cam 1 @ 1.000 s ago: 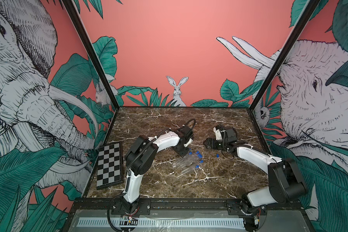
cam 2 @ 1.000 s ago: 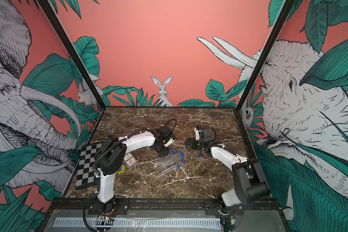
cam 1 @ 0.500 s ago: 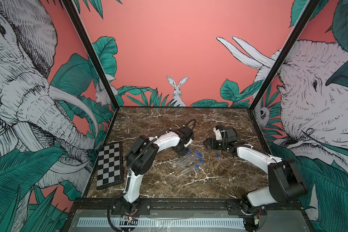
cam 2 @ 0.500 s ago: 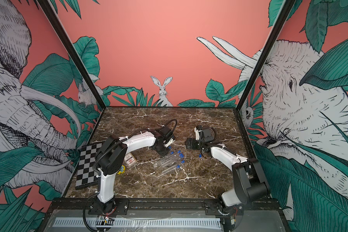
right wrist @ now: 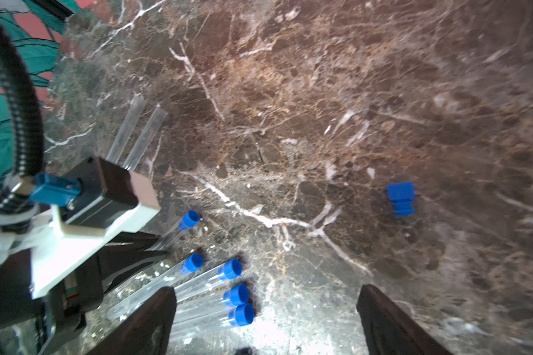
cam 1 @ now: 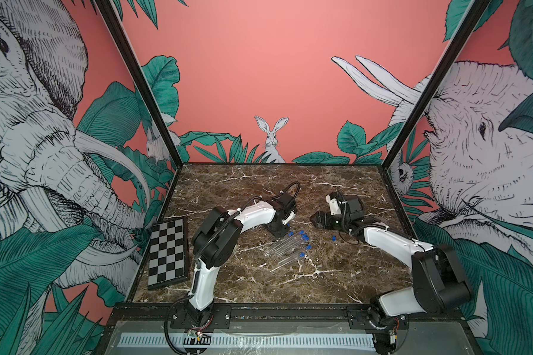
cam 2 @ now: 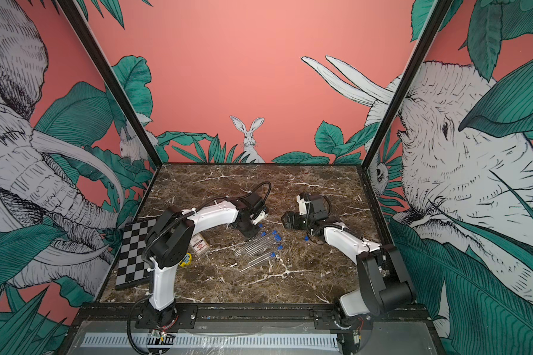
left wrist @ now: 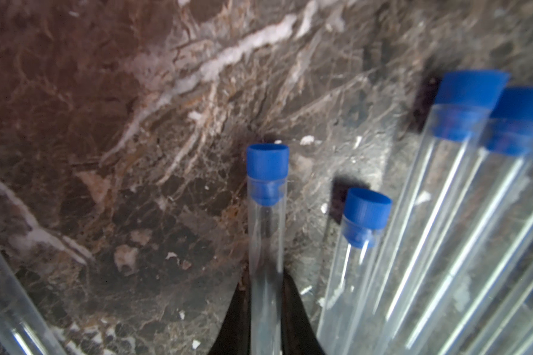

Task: Remove stoppers from test tubes
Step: Pick up the test tube at the center of the board.

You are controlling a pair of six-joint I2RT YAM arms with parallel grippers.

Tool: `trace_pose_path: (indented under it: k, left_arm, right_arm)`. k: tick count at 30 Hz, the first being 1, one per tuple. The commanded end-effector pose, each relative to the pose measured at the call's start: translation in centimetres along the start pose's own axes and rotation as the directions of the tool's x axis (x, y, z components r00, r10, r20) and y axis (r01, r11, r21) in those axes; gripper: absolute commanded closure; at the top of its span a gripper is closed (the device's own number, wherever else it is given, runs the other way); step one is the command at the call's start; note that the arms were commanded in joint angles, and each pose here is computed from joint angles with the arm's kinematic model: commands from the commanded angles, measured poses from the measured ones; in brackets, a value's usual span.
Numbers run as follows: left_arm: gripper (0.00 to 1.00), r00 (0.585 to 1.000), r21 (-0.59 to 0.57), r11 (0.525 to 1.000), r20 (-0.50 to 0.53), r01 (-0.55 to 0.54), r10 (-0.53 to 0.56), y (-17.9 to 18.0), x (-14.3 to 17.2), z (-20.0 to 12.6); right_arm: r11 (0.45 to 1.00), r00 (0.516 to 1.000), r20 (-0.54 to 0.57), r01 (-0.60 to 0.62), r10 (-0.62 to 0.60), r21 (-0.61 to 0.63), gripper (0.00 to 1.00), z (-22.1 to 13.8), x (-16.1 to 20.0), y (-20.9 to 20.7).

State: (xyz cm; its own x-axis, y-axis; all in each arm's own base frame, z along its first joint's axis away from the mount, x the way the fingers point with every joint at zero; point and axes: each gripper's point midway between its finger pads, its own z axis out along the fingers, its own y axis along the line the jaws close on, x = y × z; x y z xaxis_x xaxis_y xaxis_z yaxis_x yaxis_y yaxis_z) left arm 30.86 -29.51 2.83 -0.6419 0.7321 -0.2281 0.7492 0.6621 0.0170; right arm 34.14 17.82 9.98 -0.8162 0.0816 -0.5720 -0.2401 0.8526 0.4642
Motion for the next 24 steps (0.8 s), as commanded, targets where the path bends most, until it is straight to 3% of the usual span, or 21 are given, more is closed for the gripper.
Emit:
trace_pose_path:
  k: [1, 9, 24]
  left_arm:
    - [0.92, 0.99, 0.034, 0.999, 0.14, 0.013, -0.018, -0.3, -2.8, -4.5]
    - [0.92, 0.967, 0.082, 0.997, 0.256, -0.003, -0.018, -1.2, -5.0, -8.1]
    - [0.92, 0.953, 0.118, 0.993, 0.302, -0.01, -0.026, -1.7, -6.1, -9.6]
  right_arm:
    - [0.989, 0.997, 0.076, -0.003, 0.015, -0.15, 0.08, -0.6, -1.6, 2.7]
    - [0.931, 0.987, 0.131, -0.042, 0.096, -0.364, 0.1, -0.3, -3.1, 5.7]
    - [0.879, 0.982, 0.117, -0.074, 0.146, -0.471, 0.21, 0.7, -3.7, 7.8]
